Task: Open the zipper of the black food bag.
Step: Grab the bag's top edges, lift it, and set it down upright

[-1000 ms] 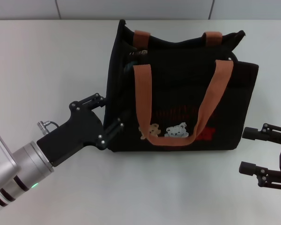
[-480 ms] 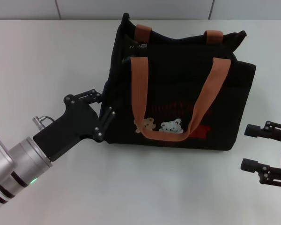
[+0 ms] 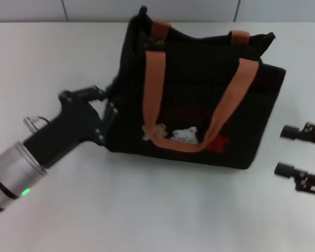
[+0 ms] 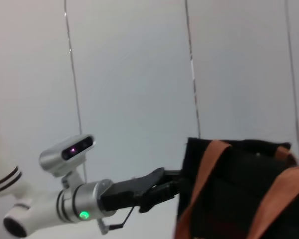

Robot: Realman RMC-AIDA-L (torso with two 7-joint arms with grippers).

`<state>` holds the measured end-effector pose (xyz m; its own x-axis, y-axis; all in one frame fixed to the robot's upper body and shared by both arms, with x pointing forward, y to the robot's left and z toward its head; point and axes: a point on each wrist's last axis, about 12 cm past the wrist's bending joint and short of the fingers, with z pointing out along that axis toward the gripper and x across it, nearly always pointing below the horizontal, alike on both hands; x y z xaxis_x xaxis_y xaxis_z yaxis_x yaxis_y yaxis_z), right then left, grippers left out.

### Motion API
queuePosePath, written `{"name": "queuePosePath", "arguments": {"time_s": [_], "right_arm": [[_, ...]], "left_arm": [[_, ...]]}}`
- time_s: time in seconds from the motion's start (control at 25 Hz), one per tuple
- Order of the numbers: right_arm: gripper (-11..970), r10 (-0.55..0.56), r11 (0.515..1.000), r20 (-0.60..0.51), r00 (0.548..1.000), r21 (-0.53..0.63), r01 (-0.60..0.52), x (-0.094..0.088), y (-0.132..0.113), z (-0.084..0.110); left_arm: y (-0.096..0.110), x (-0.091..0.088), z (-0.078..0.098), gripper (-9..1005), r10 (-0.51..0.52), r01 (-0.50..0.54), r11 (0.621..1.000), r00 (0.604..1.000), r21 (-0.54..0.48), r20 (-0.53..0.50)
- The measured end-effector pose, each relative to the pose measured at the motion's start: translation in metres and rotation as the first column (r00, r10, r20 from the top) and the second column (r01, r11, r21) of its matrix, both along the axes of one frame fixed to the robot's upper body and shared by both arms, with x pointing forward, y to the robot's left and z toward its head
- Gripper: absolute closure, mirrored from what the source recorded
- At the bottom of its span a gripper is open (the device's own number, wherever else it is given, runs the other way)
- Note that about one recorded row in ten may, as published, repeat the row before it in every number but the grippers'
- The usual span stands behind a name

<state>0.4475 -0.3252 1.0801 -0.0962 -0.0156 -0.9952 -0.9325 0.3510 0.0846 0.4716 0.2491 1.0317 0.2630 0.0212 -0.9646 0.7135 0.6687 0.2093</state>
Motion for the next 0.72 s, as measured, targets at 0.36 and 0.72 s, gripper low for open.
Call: {"name": "queuePosePath", "arguments": {"time_s": [0.36,0.72], "right_arm": [[220,-0.242,0.955,0.185,0.952,0.221,0.200,0.002,-0.018,0.024],[220,-0.375,0.879,0.256,0.891,0.405,0.253,0.035,-0.011,0.044]], "left_arm": [[0.019,0.015,0.035,882,-0.023,0.032,0.999,0.979,-0.040,0.204],[0.015,0.025,0.065,908,-0.116,0.151,0.986,0.918,-0.065,0.379]]}}
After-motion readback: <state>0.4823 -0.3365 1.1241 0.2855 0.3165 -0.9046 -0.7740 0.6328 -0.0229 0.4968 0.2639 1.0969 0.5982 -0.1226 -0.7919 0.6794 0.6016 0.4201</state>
